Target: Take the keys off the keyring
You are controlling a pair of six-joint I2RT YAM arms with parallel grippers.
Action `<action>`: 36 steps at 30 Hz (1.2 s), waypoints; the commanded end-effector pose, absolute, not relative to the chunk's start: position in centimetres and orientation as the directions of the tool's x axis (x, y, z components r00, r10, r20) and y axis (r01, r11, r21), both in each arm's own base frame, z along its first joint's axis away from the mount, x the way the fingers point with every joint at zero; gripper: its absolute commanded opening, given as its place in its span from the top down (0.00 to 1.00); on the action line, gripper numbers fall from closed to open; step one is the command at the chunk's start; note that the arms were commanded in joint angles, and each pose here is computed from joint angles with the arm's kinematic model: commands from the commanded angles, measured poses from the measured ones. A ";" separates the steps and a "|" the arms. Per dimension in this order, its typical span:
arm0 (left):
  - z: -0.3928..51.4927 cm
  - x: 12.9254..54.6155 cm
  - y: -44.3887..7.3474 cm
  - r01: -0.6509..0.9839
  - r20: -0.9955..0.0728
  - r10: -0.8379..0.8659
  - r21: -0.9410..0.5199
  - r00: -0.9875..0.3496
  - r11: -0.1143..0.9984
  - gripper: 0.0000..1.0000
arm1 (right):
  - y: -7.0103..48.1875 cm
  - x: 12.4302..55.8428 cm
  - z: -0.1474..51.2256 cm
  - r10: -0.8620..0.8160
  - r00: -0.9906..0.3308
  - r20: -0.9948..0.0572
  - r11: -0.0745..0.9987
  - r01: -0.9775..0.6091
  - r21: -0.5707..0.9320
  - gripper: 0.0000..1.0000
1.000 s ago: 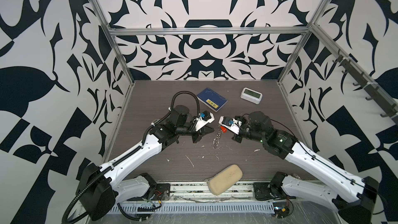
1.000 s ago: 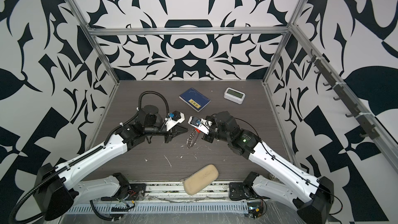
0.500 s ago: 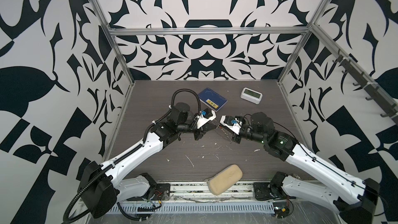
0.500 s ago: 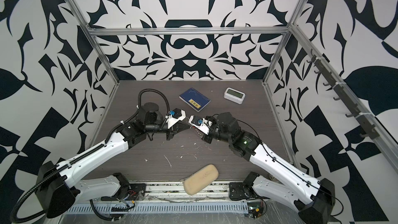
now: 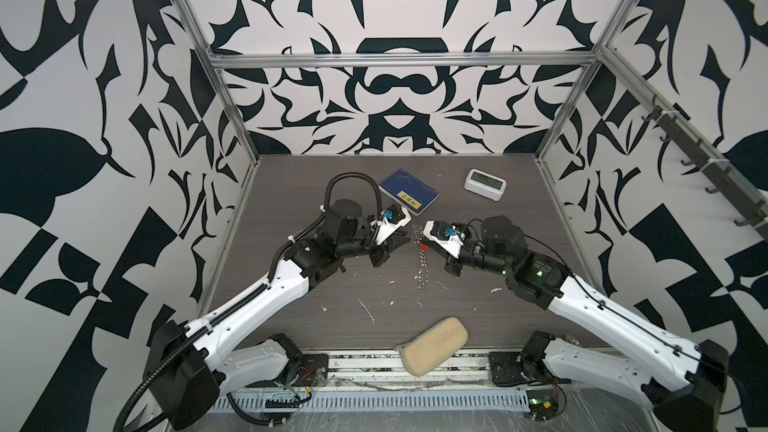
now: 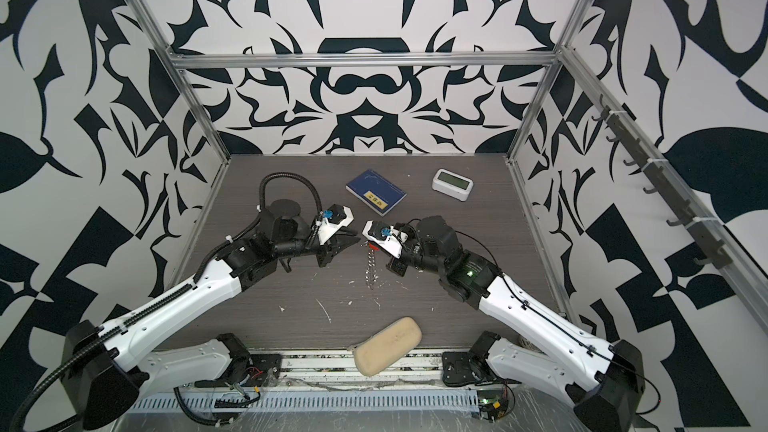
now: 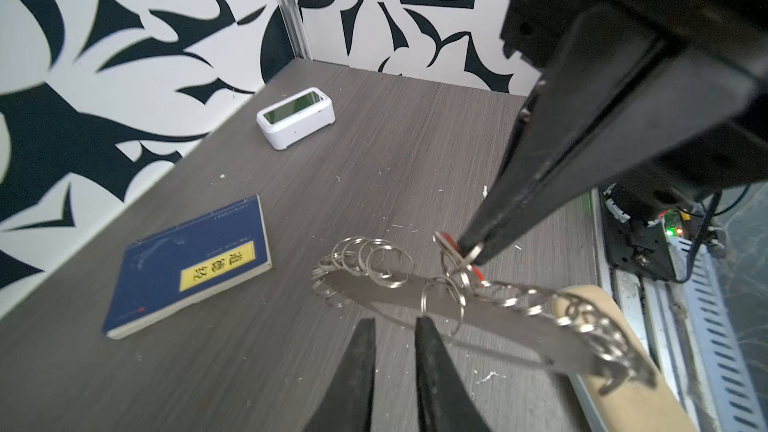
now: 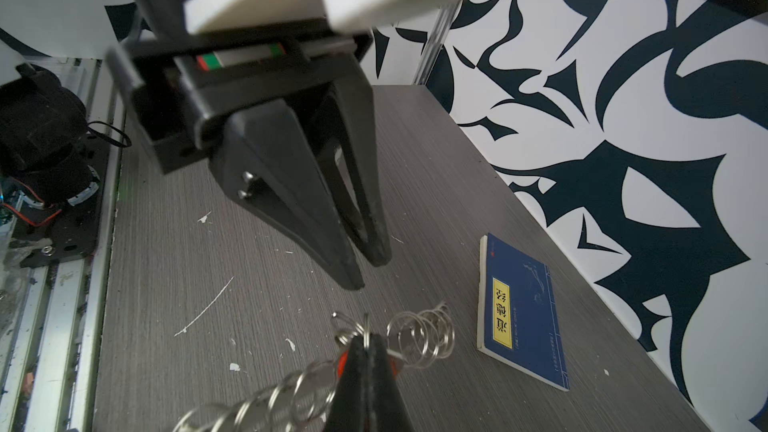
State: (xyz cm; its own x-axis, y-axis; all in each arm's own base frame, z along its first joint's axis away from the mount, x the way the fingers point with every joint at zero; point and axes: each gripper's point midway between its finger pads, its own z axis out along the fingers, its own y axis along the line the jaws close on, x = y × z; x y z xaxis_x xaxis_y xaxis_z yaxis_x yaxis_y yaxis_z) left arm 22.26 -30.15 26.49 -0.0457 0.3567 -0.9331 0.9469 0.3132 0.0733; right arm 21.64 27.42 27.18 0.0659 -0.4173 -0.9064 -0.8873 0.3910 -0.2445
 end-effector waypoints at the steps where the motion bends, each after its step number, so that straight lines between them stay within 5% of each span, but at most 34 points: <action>1: 27.0 21.3 -29.8 0.952 -0.942 0.335 0.084 -0.021 0.296 0.75 | 27.9 22.0 30.4 -0.341 0.130 -0.931 0.411 -0.870 -0.272 1.00; 22: 26.6 20.5 -30.8 0.972 -0.947 0.321 0.063 -0.014 0.227 0.55 | 27.9 21.8 31.4 -0.332 0.142 -0.933 0.403 -0.872 -0.276 1.00; 36: 25.5 21.0 -31.8 0.975 -0.931 0.363 0.043 -0.041 0.220 0.51 | 27.6 21.4 32.2 -0.316 0.150 -0.937 0.400 -0.874 -0.275 1.00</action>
